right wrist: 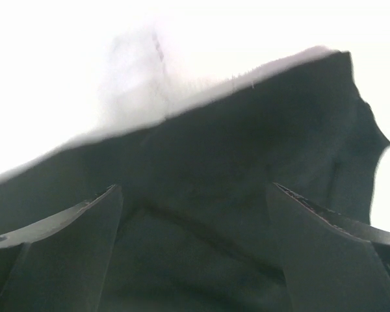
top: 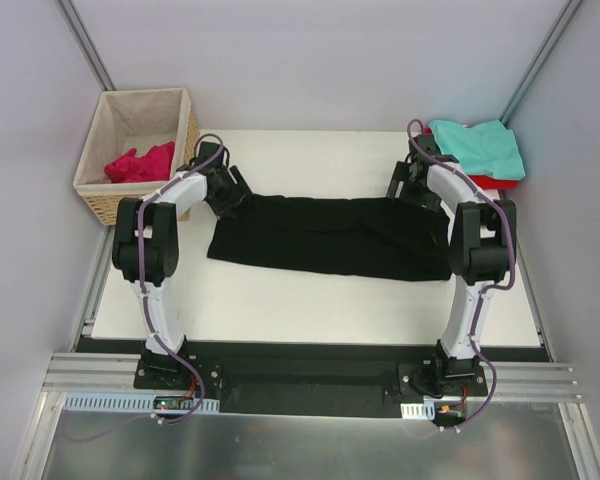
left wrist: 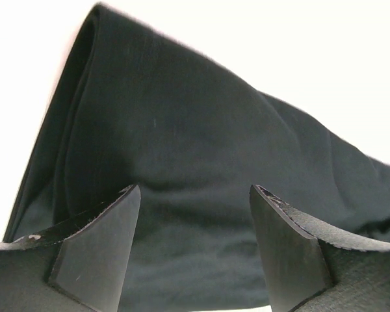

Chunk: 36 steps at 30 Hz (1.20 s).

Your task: Fold and stack the t-shirts

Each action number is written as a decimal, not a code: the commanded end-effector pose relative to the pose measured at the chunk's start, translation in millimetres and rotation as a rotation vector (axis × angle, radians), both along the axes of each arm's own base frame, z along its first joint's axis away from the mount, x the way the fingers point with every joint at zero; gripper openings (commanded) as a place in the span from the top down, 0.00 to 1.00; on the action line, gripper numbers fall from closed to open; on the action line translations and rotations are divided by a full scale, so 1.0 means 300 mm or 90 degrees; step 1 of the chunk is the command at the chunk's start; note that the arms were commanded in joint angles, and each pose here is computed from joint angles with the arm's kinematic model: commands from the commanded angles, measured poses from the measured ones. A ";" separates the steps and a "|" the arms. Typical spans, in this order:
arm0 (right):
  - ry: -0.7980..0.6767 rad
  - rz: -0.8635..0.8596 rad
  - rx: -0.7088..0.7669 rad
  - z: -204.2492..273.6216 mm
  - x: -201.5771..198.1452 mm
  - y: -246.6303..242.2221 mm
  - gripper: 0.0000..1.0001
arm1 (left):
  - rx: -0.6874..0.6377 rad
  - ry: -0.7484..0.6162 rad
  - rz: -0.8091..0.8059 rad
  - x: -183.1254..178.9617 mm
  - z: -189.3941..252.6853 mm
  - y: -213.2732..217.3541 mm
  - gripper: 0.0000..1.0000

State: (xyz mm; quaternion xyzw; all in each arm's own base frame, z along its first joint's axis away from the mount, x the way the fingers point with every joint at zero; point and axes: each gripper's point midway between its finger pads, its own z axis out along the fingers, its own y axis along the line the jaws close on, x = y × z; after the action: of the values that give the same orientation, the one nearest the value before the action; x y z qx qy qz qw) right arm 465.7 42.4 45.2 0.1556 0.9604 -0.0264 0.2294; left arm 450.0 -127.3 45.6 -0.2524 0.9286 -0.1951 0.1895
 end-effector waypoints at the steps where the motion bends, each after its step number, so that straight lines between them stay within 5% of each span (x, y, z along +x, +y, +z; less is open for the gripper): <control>1: -0.091 0.047 0.005 0.263 -0.040 0.043 0.04 | -0.011 -0.085 0.016 -0.042 0.243 0.029 0.31; 5: -0.108 0.075 0.011 0.299 -0.142 0.085 0.04 | -0.021 -0.100 0.020 -0.122 0.297 0.026 0.31; 13: -0.064 0.098 0.044 0.131 -0.244 0.111 0.01 | 0.000 -0.069 0.022 -0.241 0.216 0.053 0.31; 24: -0.093 0.162 0.136 0.074 -0.063 0.238 0.17 | 0.001 -0.064 0.013 -0.237 0.196 0.046 0.31; 36: -0.106 0.174 0.135 0.099 0.011 0.256 0.41 | 0.008 -0.052 0.011 -0.213 0.166 0.048 0.31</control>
State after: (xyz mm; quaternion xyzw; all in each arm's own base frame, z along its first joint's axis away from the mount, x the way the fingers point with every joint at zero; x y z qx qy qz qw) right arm 456.4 115.7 62.5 0.0587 0.9536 0.1088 0.2744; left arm 372.6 -116.2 85.7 -0.2547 0.9220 -0.2034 0.2091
